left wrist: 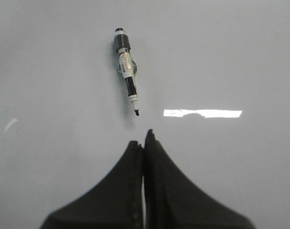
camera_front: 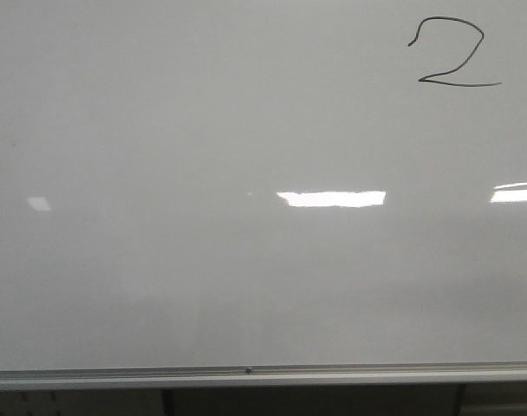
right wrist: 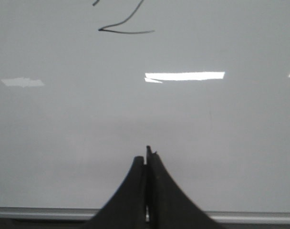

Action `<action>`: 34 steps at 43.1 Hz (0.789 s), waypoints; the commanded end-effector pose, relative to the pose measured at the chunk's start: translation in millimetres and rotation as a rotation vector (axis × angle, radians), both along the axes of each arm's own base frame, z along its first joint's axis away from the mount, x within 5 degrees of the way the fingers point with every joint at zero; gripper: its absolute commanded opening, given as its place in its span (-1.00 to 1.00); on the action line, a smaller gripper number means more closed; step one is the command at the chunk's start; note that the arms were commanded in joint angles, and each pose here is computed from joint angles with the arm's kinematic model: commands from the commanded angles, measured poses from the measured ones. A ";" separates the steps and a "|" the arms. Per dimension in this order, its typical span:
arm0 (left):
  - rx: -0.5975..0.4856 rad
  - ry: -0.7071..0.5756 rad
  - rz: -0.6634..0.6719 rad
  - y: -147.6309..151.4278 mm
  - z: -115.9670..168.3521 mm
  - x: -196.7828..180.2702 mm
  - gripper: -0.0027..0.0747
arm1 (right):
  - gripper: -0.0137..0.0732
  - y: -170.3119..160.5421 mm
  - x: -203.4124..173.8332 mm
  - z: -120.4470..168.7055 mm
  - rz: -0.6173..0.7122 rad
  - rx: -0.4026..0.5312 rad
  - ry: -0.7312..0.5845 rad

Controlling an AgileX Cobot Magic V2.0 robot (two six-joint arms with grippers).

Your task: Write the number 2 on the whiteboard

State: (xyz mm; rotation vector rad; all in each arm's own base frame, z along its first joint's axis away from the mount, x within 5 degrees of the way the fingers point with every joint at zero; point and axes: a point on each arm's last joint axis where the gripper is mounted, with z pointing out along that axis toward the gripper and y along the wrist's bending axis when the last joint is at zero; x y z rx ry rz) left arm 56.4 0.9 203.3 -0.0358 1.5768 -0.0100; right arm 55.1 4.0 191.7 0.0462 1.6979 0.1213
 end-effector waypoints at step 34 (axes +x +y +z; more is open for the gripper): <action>-0.014 -0.079 0.000 0.0 0.9 -0.8 -0.98 | -0.90 -2.2 0.5 2.9 -0.027 -0.005 -0.096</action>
